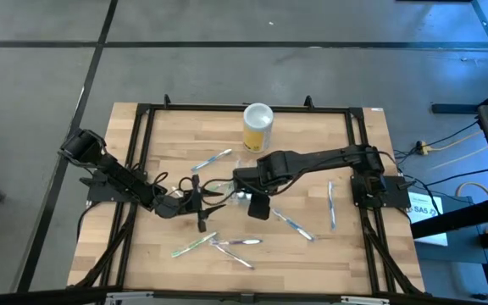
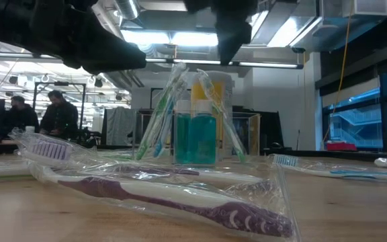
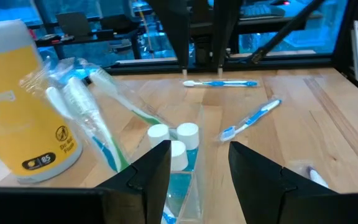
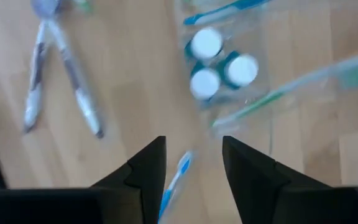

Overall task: Pick & Place toothbrushing station
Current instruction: Put the blue toothbrush into the transparent organizer

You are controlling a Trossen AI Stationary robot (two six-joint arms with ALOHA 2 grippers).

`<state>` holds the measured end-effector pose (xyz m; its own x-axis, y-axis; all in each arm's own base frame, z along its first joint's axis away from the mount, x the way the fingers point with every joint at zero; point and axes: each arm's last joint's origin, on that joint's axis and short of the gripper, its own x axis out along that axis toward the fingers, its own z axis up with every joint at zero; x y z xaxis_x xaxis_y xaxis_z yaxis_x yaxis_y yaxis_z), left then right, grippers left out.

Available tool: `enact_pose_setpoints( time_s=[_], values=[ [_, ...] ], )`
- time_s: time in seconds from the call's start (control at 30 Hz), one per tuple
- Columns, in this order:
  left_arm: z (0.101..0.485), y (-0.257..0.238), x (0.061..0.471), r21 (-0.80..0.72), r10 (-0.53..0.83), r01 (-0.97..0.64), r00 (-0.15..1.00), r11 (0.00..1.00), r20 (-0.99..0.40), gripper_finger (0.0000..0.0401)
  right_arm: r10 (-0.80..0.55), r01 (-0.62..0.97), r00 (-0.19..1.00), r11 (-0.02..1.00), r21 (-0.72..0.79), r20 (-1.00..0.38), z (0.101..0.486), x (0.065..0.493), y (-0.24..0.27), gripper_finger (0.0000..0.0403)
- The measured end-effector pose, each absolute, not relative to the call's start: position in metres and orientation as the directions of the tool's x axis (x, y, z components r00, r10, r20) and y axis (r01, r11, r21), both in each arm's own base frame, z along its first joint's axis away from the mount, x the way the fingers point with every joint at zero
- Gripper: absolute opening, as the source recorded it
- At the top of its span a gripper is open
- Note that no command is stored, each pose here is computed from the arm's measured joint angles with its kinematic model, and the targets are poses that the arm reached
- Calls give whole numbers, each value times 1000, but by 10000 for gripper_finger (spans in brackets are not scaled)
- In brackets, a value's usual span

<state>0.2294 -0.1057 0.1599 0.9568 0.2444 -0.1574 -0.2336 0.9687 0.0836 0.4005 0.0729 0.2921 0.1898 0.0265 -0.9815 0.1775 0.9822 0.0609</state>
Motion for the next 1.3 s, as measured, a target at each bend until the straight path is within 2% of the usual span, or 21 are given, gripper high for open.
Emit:
enact_pose_setpoints(
  time_s=[0.2, 0.33, 0.63, 0.8, 0.97, 1.13, 1.3],
  values=[
    [160, -107, 230, 98, 184, -170, 969, 981, -166, 159, 101, 183, 123, 975, 122, -987, 314, 385, 97, 148],
    [160, -108, 230, 96, 175, -161, 970, 982, -167, 159, 95, 195, 18, 976, 96, -995, 315, 369, 116, 141],
    [160, -108, 230, 93, 158, -144, 973, 985, -170, 159, 49, 245, -54, 969, 35, -997, 293, 358, 141, 156],
    [159, -110, 229, 92, 144, -130, 975, 987, -171, 159, 14, 190, -144, 982, -14, -990, 271, 347, 152, 168],
    [159, -113, 228, 92, 132, -117, 976, 989, -171, 159, -23, 179, -193, 982, -58, -981, 264, 324, 153, 159],
    [159, -113, 228, 93, 134, -120, 976, 988, -171, 159, -131, 270, -100, 951, -154, -986, 286, 281, 139, 136],
    [159, -113, 228, 94, 139, -124, 975, 988, -171, 159, -112, 387, 115, 920, -59, -987, 296, 245, 127, 102]
  ],
)
